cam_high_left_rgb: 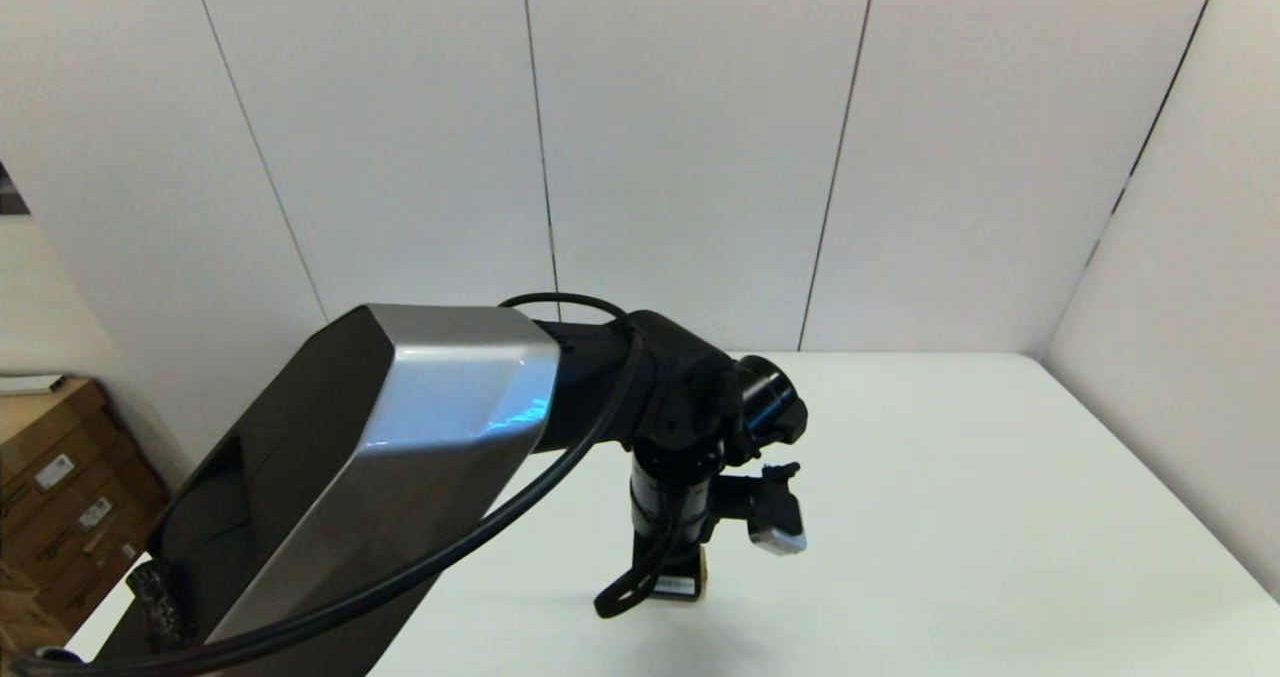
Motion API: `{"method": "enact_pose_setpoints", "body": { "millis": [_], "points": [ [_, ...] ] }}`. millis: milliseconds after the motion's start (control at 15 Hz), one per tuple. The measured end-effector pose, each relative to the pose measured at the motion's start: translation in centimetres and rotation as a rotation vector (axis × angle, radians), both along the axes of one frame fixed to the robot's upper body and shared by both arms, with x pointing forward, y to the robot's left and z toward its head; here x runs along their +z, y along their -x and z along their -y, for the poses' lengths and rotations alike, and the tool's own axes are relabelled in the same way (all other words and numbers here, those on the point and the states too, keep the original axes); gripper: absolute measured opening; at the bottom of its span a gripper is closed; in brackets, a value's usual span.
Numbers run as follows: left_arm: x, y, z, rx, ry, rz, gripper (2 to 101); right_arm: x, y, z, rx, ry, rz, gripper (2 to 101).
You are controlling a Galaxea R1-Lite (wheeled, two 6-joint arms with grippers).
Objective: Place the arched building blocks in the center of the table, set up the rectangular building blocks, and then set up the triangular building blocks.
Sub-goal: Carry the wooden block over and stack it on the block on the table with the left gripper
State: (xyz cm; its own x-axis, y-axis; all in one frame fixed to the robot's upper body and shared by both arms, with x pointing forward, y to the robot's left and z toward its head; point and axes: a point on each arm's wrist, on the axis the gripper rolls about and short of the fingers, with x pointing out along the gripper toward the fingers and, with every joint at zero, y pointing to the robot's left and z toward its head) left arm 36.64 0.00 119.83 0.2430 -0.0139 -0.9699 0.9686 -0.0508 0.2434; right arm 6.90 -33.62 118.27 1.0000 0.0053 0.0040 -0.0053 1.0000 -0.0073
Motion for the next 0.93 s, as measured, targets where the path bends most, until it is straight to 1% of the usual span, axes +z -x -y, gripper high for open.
{"method": "enact_pose_setpoints", "body": {
  "millis": [400,600,933],
  "points": [
    [-0.19,0.1,0.26,-0.006,0.002,0.003,21.6,0.0,0.0,0.0,0.0,0.0,0.0,98.0],
    [-0.2,0.0,0.31,0.0,-0.005,0.027,21.6,0.0,0.0,0.0,0.0,0.0,0.0,98.0],
    [-0.15,-0.14,0.51,0.003,0.012,0.044,21.6,0.0,0.0,0.0,0.001,0.0,0.0,98.0]
  ]
}}
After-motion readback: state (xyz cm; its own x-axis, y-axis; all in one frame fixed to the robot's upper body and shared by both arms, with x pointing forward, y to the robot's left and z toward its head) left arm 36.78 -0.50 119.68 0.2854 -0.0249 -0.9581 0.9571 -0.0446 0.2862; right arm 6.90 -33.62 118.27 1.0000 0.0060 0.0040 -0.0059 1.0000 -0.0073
